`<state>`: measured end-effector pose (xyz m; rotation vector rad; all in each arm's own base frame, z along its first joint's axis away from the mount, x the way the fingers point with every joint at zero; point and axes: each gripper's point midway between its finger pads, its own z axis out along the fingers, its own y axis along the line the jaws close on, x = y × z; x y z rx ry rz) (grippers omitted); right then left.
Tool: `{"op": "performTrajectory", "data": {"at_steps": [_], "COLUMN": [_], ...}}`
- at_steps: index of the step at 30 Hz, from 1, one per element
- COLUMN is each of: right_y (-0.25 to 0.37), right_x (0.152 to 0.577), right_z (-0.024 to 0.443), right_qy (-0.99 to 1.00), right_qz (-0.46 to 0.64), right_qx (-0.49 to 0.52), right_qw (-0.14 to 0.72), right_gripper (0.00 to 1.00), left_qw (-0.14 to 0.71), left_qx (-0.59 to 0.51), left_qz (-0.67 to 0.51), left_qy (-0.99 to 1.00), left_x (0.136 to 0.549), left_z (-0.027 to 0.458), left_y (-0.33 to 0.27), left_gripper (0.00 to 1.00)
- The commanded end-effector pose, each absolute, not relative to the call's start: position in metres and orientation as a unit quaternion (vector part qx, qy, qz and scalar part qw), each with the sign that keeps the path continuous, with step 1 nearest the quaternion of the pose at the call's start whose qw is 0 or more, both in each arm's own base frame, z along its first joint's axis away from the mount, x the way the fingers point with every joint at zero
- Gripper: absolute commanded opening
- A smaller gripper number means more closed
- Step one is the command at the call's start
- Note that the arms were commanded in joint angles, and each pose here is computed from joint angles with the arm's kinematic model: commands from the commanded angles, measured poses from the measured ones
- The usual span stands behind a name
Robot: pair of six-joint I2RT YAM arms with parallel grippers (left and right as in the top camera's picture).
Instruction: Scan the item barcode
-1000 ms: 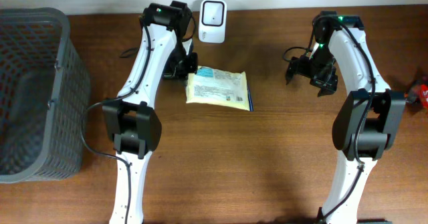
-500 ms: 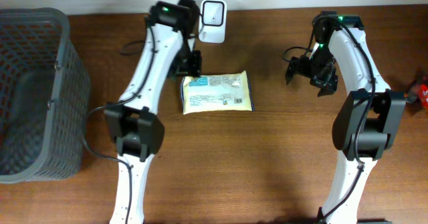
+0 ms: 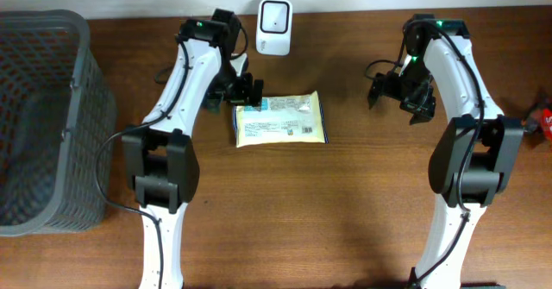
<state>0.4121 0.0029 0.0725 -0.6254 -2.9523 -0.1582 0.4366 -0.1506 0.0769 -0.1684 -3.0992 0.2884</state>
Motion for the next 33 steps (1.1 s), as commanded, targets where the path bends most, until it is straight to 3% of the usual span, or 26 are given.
{"op": "performTrajectory", "data": {"at_steps": [1, 6, 10, 13, 15, 16, 22, 29, 33], "right_y": [0.005, 0.005, 0.005, 0.005, 0.005, 0.005, 0.005, 0.005, 0.005], "right_x": [0.415, 0.415, 0.415, 0.415, 0.415, 0.415, 0.415, 0.415, 0.415], "right_z": [0.078, 0.078, 0.078, 0.078, 0.078, 0.078, 0.078, 0.078, 0.078], "right_qy": [-0.975, -0.975, -0.975, -0.975, -0.975, -0.975, -0.975, -0.975, -0.975], "right_qz": [-0.056, -0.056, -0.056, -0.056, -0.056, -0.056, -0.056, -0.056, -0.056], "right_qx": [-0.208, -0.208, -0.208, -0.208, -0.208, -0.208, -0.208, -0.208, -0.208], "right_qw": [0.052, 0.052, 0.052, 0.052, 0.052, 0.052, 0.053, 0.053, 0.052], "right_gripper": [0.99, 0.99, 0.99, 0.99, 0.99, 0.99, 0.99, 0.99, 0.99], "left_qw": [0.029, 0.022, 0.035, 0.036, 0.036, 0.035, 0.015, -0.127, -0.194], "left_qx": [-0.069, -0.077, -0.075, -0.074, -0.074, -0.074, -0.052, -0.005, 0.015], "left_qz": [0.116, 0.175, 0.172, 0.172, 0.172, 0.172, 0.074, -0.1, -0.182], "left_qy": [-0.99, -0.981, -0.982, -0.982, -0.982, -0.982, -0.996, -0.987, -0.964], "left_x": [0.429, 0.429, 0.419, 0.419, 0.419, 0.42, 0.434, 0.458, 0.456], "left_z": [0.044, 0.023, 0.007, 0.006, 0.006, 0.008, 0.07, 0.205, 0.255], "left_y": [-0.159, -0.179, -0.178, -0.178, -0.177, -0.177, -0.142, -0.076, -0.043], "left_gripper": [0.99, 0.98, 0.84, 0.41, 0.05, 0.0, 0.0, 0.0, 0.0]}}
